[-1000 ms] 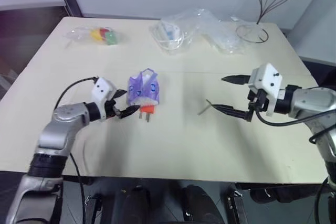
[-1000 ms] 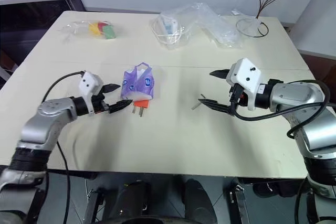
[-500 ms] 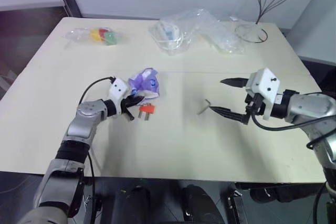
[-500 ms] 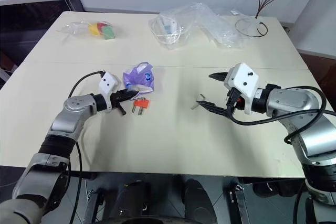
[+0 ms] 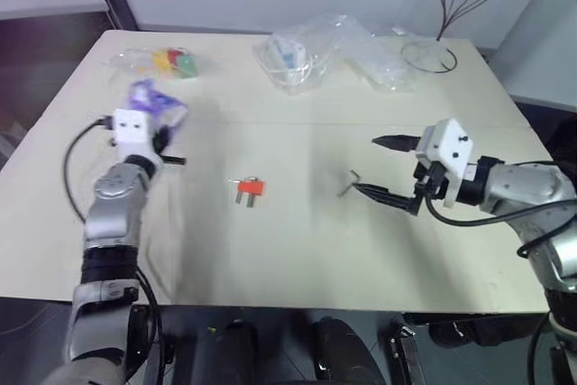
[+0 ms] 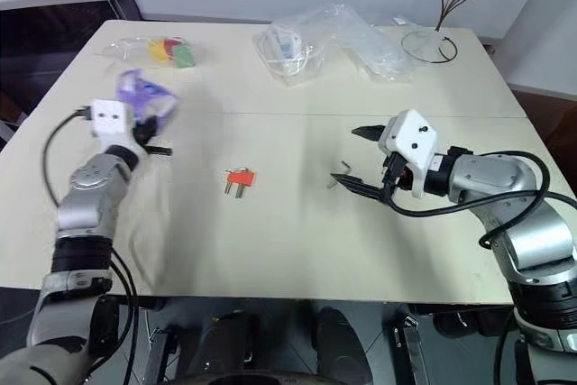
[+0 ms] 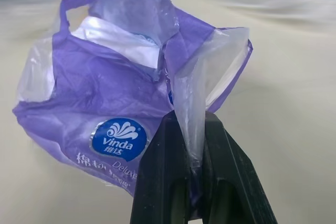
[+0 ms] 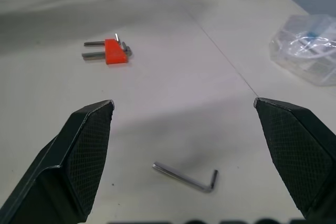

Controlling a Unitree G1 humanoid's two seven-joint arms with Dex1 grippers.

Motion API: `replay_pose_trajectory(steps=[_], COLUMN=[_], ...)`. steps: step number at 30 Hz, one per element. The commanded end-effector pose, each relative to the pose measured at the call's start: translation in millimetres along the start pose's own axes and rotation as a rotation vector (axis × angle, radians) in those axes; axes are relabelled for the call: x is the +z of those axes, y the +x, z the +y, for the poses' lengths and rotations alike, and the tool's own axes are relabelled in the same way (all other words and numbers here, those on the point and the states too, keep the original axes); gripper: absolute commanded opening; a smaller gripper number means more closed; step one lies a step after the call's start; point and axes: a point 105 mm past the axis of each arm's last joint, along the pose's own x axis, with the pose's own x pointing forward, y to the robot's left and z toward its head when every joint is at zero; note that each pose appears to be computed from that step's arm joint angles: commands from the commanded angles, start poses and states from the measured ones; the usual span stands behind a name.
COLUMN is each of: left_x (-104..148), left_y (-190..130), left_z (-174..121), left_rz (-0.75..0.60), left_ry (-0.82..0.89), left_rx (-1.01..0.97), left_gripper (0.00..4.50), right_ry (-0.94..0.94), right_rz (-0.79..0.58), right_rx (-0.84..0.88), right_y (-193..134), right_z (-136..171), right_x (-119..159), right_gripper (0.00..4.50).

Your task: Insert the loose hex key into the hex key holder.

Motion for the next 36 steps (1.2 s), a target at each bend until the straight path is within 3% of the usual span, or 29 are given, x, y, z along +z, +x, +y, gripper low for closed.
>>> replay_pose_trajectory(steps=[1, 7, 10, 15, 17, 22, 27, 36], left_x=[7.9, -15.8, -24.6, -29.6, -20.6, 7.6, 45.3, 60.6], left_y=[-14.5, -37.0, -42.3, -46.1, -44.3, -38.1, -34.9, -32.6], left_z=[49.0, 96.3, 107.2, 115.2, 112.6, 90.6, 62.1, -41.5], left_rz=[-0.01, 0.094, 0.131, 0.154, 0.116, 0.021, -0.144, -0.225], left_ry=[0.023, -0.015, -0.049, -0.055, -0.032, 0.104, 0.136, 0.096], left_rx=[0.228, 0.434, 0.479, 0.524, 0.515, 0.43, 0.365, -0.282], left_gripper=[0.04, 0.04, 1.0, 3.55, 4.47, 4.47, 4.47, 4.47], right_ry=[-0.036, -0.037, -0.038, -0.036, -0.034, -0.032, -0.026, -0.018], right_rz=[-0.03, -0.034, -0.034, -0.033, -0.029, -0.027, -0.028, -0.066], right_rx=[0.006, 0.024, 0.028, 0.032, 0.032, 0.033, 0.038, 0.116], right_y=[1.8, 6.1, 6.5, 6.5, 5.9, 5.7, 6.4, 38.6], right_z=[-0.6, -0.3, -0.2, 0.6, 1.2, 2.4, 4.1, 8.1], right_x=[8.8, 7.1, 7.1, 6.8, 5.8, 5.7, 5.9, 11.8], right_gripper=[4.5, 4.5, 4.5, 4.5, 4.5, 4.5, 4.5, 4.5])
